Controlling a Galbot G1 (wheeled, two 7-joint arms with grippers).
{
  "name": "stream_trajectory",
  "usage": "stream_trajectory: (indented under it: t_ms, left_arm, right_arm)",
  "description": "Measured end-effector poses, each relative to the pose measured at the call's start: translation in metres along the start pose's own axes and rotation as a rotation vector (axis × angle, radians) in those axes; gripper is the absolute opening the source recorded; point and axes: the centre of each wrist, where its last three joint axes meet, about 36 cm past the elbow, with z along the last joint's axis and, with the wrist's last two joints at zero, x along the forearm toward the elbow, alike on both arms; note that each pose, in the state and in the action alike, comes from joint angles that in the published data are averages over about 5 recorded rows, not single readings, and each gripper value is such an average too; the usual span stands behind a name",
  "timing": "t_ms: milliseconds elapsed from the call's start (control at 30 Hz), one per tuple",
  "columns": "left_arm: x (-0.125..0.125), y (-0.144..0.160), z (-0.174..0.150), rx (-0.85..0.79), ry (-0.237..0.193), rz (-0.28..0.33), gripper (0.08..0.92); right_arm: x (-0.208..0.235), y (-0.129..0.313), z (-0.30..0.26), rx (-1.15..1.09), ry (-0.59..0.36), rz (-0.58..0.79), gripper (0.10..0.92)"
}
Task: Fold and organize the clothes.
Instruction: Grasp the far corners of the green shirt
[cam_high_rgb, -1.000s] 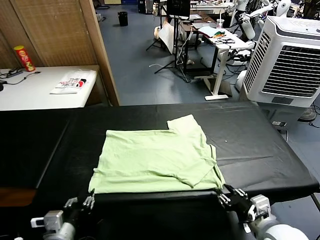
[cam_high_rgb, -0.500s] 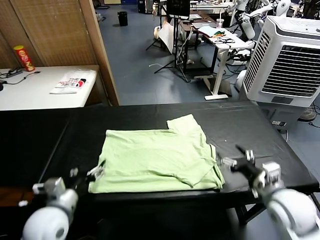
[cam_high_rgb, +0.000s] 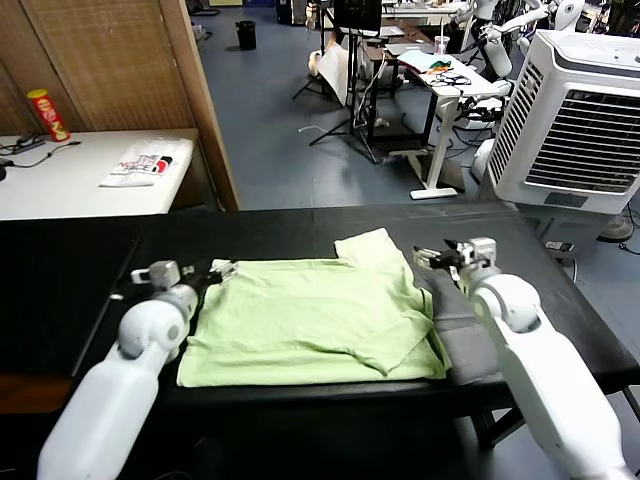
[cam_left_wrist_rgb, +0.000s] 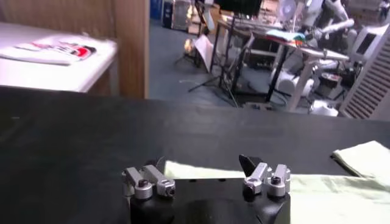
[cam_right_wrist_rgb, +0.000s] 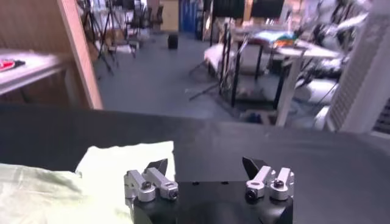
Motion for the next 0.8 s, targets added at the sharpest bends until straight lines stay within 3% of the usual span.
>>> stream_trajectory:
  t_ms: [233, 467, 600, 800]
  left_arm:
    - [-0.034, 0.017, -0.003, 0.007, 0.081, -0.019, 0.798]
    - [-0.045, 0.026, -0.002, 0.023, 0.1, -0.028, 0.796]
    - [-0.046, 0.027, 0.0, 0.033, 0.097, -0.032, 0.721]
    - [-0.044, 0.026, 0.004, 0.033, 0.096, -0.026, 0.396]
  right_arm:
    - [-0.038, 0.014, -0.003, -0.008, 0.067, -0.018, 0.798]
    - [-0.052, 0.024, -0.003, -0.03, 0.103, -0.037, 0.773]
    - [-0.055, 0.03, 0.0, -0.045, 0.113, -0.049, 0.592]
    - [-0.056, 0.032, 0.006, -0.061, 0.107, -0.055, 0.26]
